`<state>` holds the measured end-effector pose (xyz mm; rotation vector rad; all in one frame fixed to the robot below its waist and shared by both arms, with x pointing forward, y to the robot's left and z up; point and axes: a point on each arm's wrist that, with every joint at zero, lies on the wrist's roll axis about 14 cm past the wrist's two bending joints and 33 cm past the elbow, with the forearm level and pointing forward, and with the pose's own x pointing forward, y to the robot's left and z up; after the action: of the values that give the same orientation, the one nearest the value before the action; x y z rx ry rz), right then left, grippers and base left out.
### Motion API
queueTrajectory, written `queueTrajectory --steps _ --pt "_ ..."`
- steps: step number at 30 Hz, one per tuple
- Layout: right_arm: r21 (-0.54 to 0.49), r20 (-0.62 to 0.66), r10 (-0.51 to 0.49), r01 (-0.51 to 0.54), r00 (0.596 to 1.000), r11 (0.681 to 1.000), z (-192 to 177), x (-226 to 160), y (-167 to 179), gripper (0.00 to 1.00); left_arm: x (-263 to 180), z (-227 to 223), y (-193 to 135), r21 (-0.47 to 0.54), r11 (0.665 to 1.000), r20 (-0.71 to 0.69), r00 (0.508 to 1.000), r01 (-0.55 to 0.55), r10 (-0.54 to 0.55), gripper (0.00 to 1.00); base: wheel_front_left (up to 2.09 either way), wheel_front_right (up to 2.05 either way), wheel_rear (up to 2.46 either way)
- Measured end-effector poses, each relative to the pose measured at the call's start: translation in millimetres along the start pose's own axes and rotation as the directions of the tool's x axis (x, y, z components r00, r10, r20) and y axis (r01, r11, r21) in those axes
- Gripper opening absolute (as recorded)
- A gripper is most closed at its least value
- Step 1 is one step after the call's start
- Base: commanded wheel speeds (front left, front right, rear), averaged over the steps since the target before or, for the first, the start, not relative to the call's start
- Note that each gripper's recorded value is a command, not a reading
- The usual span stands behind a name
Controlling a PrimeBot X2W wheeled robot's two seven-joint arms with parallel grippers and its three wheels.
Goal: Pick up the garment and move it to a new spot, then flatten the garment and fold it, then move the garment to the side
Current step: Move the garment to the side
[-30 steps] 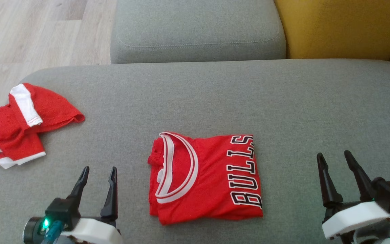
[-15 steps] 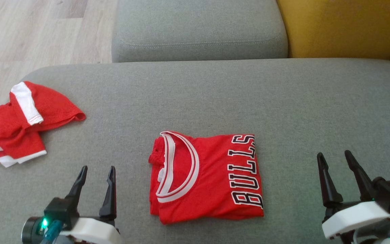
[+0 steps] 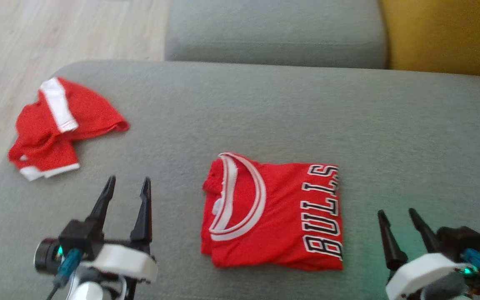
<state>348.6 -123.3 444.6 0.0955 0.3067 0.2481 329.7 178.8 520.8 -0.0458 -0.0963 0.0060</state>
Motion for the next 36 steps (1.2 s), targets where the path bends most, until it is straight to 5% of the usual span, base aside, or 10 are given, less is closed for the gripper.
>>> queueTrajectory --steps 15,16,17,18,28,36 --pt "0.032 -0.277 0.173 -0.171 0.945 0.985 -79 64 53 1.0 11 2 22 -0.011 0.995 0.009 0.995 -0.095 0.095 1.0 0.0 0.0 0.0" --pt "0.039 -0.279 0.179 -0.175 0.943 0.984 -79 67 55 0.93 11 1 22 -0.011 0.995 0.007 0.995 -0.099 0.099 1.0 0.0 0.0 0.0" --pt "0.049 -0.278 0.184 -0.177 0.943 0.983 -78 71 57 0.42 12 0 23 -0.008 0.995 0.005 0.995 -0.101 0.102 1.0 0.0 0.0 0.0" --pt "0.054 -0.276 0.189 -0.181 0.942 0.982 -77 73 58 0.03 12 0 22 -0.009 0.995 0.004 0.995 -0.102 0.102 1.0 0.0 0.0 0.0" --pt "0.024 -0.243 0.191 -0.191 0.951 0.981 -69 70 54 0.0 29 1 5 -0.017 0.999 0.02 0.999 -0.04 0.04 1.0 0.0 0.0 0.0" --pt "-0.069 -0.201 0.058 -0.074 0.978 0.995 -48 58 -8 0.0 53 0 -42 -0.047 0.993 0.035 0.993 0.112 -0.111 1.0 0.0 0.0 0.0"
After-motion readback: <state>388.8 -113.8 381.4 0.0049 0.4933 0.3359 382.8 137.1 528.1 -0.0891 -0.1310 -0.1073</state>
